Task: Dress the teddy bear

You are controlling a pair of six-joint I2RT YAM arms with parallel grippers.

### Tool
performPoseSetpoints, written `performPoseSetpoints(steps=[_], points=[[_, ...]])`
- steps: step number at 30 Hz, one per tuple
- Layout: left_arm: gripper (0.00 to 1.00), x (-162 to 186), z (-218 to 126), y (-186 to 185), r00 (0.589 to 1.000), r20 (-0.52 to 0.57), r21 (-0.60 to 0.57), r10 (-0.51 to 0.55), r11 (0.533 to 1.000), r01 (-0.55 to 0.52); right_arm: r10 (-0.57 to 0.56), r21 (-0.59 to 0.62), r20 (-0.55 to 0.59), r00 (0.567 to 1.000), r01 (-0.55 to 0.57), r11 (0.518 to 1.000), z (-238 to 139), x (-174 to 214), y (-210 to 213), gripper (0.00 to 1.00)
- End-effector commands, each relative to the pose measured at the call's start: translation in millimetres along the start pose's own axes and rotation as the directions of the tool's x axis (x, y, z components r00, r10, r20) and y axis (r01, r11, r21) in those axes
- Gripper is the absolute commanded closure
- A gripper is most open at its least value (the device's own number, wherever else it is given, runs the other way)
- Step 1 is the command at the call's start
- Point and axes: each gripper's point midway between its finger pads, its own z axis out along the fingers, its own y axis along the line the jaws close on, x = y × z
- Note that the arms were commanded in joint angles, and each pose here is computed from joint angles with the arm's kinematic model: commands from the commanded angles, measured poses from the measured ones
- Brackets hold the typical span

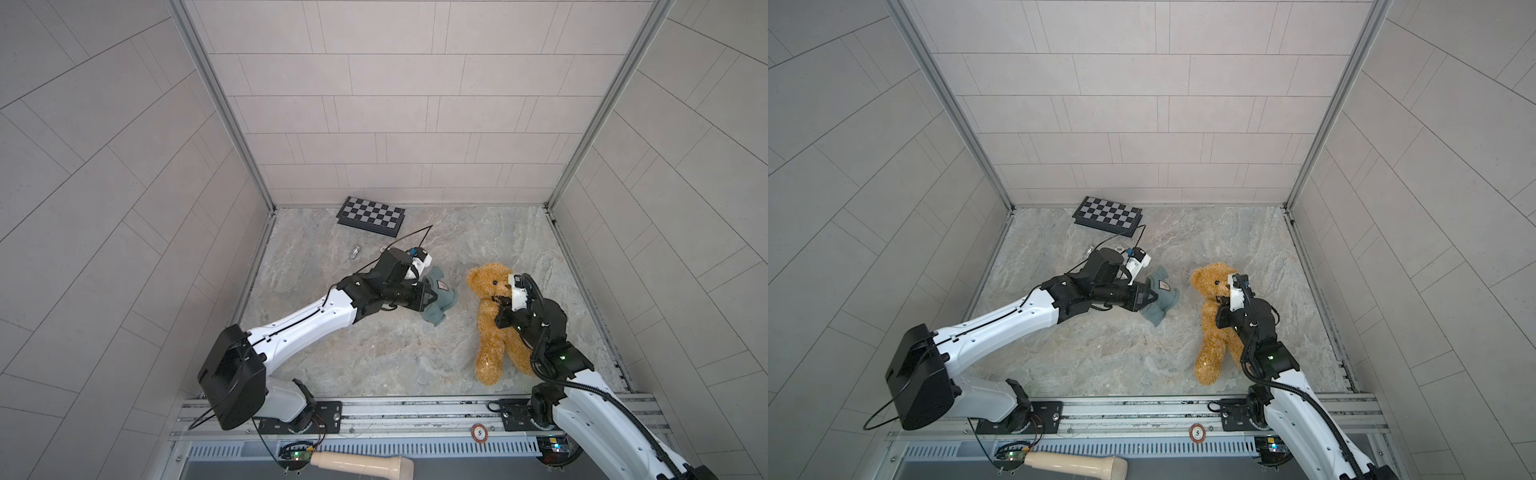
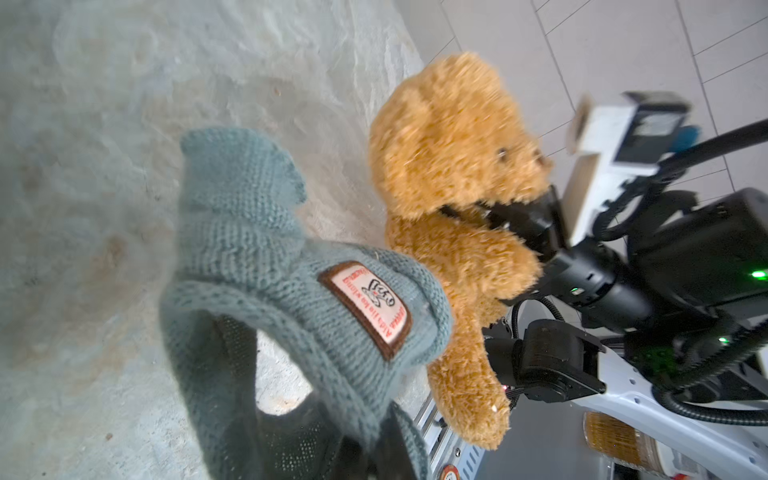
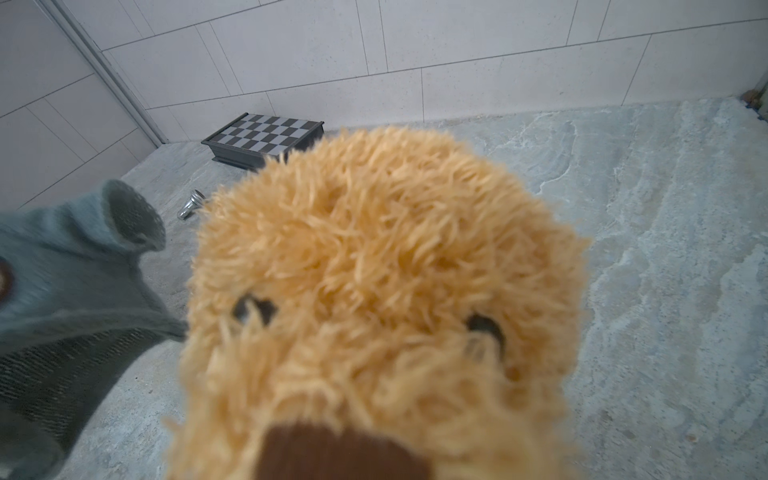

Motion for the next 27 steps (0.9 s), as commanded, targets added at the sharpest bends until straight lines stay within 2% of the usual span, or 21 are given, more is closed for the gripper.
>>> performPoseSetpoints(steps=[1,3,6,12,13,16,19,23,27], points=[[1.0,39,24,43,0.986,-0.091,0.016,-0.142,0.989,0.144,-0.031,-0.058,0.082,0.996,0.036,0.998,-7,-33,17,1.0],[1.0,53,32,68,0.973,-0.08,0.014,-0.215,0.976,0.216,-0.035,-0.071,0.059,0.998,0.039,0.997,-6,-30,21,1.0],[1.0,71,35,100,0.964,-0.078,-0.045,-0.256,0.966,0.253,-0.07,-0.082,-0.013,0.997,0.069,0.994,-3,-19,29,1.0],[1.0,83,13,140,0.952,0.005,-0.113,-0.307,0.946,0.305,-0.159,-0.149,-0.118,0.98,0.141,0.979,4,-2,57,1.0],[0.97,85,9,145,0.952,0.011,-0.14,-0.307,0.942,0.305,-0.18,-0.163,-0.137,0.974,0.157,0.974,6,2,63,1.0],[0.6,89,-4,154,0.961,0.006,-0.235,-0.278,0.933,0.271,-0.238,-0.212,-0.196,0.951,0.196,0.957,11,14,78,1.0],[0.41,75,-27,151,0.98,0.026,-0.342,-0.198,0.919,0.194,-0.269,-0.255,-0.242,0.932,0.206,0.945,13,26,90,1.0],[0.39,55,-43,127,0.998,-0.034,-0.487,-0.059,0.873,0.035,-0.252,-0.256,-0.296,0.921,0.177,0.95,16,43,89,1.0],[0.44,45,-18,96,0.995,-0.101,-0.521,0.009,0.851,-0.061,-0.213,-0.237,-0.31,0.926,0.142,0.961,13,54,84,1.0]])
